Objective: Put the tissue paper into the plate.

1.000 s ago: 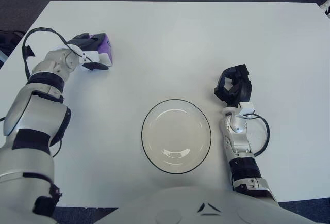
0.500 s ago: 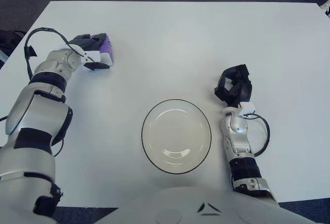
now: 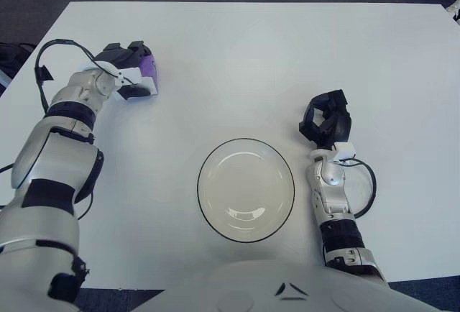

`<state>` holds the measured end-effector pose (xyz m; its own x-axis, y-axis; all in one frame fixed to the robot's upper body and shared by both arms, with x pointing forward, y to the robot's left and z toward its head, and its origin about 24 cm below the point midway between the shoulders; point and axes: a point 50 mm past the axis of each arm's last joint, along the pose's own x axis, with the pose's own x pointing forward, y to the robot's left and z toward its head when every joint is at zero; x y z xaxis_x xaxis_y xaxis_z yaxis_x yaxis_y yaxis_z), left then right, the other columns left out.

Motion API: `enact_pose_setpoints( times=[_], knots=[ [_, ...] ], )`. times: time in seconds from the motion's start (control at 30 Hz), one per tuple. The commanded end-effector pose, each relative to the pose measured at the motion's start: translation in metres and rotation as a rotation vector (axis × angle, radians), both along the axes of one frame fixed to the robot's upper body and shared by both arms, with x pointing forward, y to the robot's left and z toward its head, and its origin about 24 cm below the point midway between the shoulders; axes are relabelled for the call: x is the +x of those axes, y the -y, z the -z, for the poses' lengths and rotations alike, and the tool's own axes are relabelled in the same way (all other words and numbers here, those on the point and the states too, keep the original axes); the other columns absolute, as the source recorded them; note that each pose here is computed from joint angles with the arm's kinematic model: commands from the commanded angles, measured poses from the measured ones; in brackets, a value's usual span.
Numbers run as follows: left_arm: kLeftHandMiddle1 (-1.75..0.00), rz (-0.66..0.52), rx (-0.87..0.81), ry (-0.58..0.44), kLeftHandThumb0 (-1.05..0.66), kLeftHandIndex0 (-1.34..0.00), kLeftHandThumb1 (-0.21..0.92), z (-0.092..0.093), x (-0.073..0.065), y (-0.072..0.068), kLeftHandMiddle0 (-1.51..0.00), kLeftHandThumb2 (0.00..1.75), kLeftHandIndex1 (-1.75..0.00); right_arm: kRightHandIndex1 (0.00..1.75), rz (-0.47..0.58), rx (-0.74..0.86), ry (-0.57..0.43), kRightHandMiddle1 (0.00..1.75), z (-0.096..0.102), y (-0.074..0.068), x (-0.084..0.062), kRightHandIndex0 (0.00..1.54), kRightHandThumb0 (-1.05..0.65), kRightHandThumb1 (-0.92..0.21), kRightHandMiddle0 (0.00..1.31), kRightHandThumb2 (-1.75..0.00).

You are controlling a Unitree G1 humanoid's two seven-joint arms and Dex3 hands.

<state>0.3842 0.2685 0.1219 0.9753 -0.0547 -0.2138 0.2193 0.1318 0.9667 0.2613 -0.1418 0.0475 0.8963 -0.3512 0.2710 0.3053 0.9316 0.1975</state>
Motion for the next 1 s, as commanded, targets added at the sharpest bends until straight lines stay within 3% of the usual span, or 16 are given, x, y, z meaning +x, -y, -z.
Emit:
enact_pose_setpoints(
  times=[0.0, 0.03, 0.1, 0.2, 0.3, 0.47, 0.97],
  knots=[
    [-1.74, -0.015, 0.009, -0.285, -0.29, -0.34, 0.15, 0.076, -0.031, 0.002, -0.78, 1.26, -1.74, 1.68, 0.064, 0.072, -0.289, 1.75, 0.062, 0.004, -0.04, 0.68, -0.41, -0.56, 0.43, -1.02],
    [-1.74, -0.021, 0.005, -0.283, -0.28, -0.35, 0.15, 0.078, -0.032, 0.002, -0.8, 1.26, -1.74, 1.68, 0.065, 0.072, -0.29, 1.75, 0.062, 0.003, -0.04, 0.68, -0.41, -0.56, 0.43, -1.02],
    [-1.75, -0.03, -0.002, -0.278, -0.38, -0.46, 0.28, 0.081, -0.033, 0.002, -0.85, 1.24, -1.75, 1.68, 0.065, 0.071, -0.291, 1.75, 0.062, 0.003, -0.04, 0.68, -0.41, -0.56, 0.42, -1.02],
    [-1.75, -0.04, -0.01, -0.267, -0.13, -0.53, 0.14, 0.086, -0.036, 0.003, -0.83, 1.48, -1.72, 1.67, 0.065, 0.07, -0.289, 1.75, 0.062, 0.004, -0.04, 0.68, -0.41, -0.56, 0.42, -1.01],
    [-1.75, -0.046, -0.013, -0.249, -0.04, -0.55, 0.09, 0.089, -0.037, 0.004, -0.83, 1.57, -1.71, 1.67, 0.063, 0.069, -0.288, 1.75, 0.061, 0.004, -0.04, 0.68, -0.41, -0.56, 0.42, -1.01],
    [-1.75, -0.073, -0.02, -0.177, -0.01, -0.57, 0.04, 0.097, -0.042, 0.004, -0.84, 1.63, -1.73, 1.68, 0.06, 0.069, -0.286, 1.75, 0.061, 0.004, -0.04, 0.67, -0.41, -0.55, 0.43, -1.03],
    [-1.57, -0.166, -0.192, 0.027, 0.0, -0.59, 0.04, 0.109, -0.052, 0.011, -0.88, 1.58, -1.75, 1.67, 0.063, 0.068, -0.287, 1.75, 0.062, 0.005, -0.042, 0.67, -0.41, -0.56, 0.42, -1.02]
  ],
)
